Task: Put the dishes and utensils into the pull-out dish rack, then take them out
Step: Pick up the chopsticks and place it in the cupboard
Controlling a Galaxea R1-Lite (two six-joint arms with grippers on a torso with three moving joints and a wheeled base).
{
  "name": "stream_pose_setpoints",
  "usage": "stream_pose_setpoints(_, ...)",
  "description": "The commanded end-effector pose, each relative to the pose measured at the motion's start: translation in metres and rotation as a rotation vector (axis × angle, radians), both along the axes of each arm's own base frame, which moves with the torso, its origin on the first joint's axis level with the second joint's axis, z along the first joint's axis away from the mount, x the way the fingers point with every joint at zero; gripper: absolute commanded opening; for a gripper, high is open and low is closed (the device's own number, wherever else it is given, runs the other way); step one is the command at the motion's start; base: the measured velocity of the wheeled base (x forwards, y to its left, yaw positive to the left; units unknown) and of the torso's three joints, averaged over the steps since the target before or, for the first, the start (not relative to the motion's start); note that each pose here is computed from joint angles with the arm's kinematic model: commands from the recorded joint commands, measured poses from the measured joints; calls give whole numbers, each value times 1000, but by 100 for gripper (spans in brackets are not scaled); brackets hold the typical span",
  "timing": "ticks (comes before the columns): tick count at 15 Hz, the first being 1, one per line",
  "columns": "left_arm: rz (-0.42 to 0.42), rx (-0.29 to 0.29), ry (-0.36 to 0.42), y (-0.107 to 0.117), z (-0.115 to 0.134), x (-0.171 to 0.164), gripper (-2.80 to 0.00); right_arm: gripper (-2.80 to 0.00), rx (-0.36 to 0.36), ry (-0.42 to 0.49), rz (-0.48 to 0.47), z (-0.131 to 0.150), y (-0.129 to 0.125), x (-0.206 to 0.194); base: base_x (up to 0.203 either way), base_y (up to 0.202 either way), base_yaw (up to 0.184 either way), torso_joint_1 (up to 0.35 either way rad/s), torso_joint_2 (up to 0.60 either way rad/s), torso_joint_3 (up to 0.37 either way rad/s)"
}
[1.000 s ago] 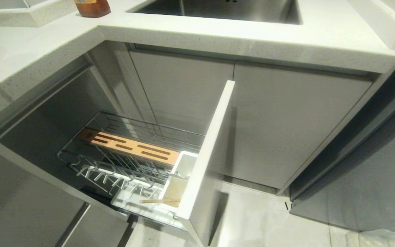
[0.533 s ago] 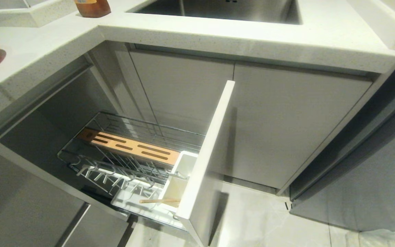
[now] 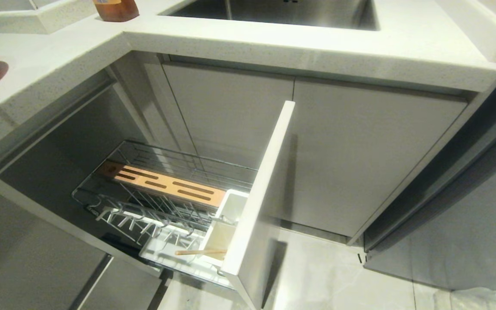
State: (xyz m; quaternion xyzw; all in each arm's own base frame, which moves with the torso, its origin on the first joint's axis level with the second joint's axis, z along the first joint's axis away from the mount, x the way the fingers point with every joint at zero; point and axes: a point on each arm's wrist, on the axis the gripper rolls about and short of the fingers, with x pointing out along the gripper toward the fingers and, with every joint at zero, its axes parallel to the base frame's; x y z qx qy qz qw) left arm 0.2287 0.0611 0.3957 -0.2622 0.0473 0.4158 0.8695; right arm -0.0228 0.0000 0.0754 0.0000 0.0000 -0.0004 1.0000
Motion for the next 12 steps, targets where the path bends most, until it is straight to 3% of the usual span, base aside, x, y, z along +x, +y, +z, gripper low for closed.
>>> stream_pose_setpoints(1, 0, 1, -11, -2, 2, -4, -280, -280, 0, 1, 0, 0, 0, 0, 0, 0, 0, 0, 0, 0)
stream_pose_setpoints(10, -13, 36, -198, -17, 37, -67, -280, -280, 0, 1, 0, 0, 0, 0, 0, 0, 0, 0, 0, 0)
stream_pose_setpoints(12, -91, 35, -257, -31, 46, -93, -280, -280, 0, 2, -1, 0, 0, 0, 0, 0, 0, 0, 0, 0)
